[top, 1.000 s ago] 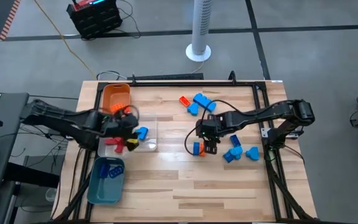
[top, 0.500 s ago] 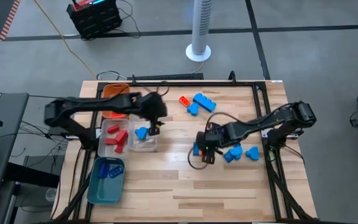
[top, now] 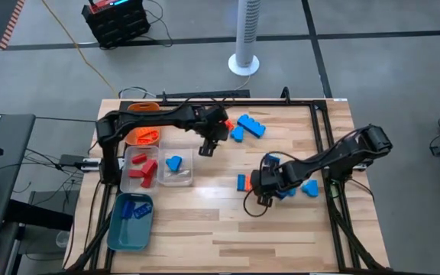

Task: Sort blocks
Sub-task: Put the orange game piece into the orange bin

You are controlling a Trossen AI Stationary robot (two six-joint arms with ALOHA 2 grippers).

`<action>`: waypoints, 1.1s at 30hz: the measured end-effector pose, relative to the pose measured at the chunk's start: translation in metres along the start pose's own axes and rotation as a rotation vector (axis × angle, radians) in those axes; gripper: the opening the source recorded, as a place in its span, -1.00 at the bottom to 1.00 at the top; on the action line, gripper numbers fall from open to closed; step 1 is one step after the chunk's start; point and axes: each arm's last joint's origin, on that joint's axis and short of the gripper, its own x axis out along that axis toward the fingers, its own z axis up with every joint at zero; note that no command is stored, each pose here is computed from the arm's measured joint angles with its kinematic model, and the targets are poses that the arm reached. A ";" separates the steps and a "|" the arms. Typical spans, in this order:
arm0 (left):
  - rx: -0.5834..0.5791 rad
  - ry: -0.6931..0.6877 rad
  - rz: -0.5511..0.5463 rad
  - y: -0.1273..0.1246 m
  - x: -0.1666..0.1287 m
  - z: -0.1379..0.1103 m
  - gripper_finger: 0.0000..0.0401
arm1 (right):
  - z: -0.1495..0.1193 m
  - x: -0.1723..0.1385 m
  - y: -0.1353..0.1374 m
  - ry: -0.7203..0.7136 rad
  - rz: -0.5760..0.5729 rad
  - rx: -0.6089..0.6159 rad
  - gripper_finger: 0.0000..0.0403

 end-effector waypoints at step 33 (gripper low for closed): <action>-0.374 -0.342 0.299 -0.067 -0.096 -0.056 -0.20 | 0.145 0.072 -0.201 -0.179 -0.219 0.056 0.38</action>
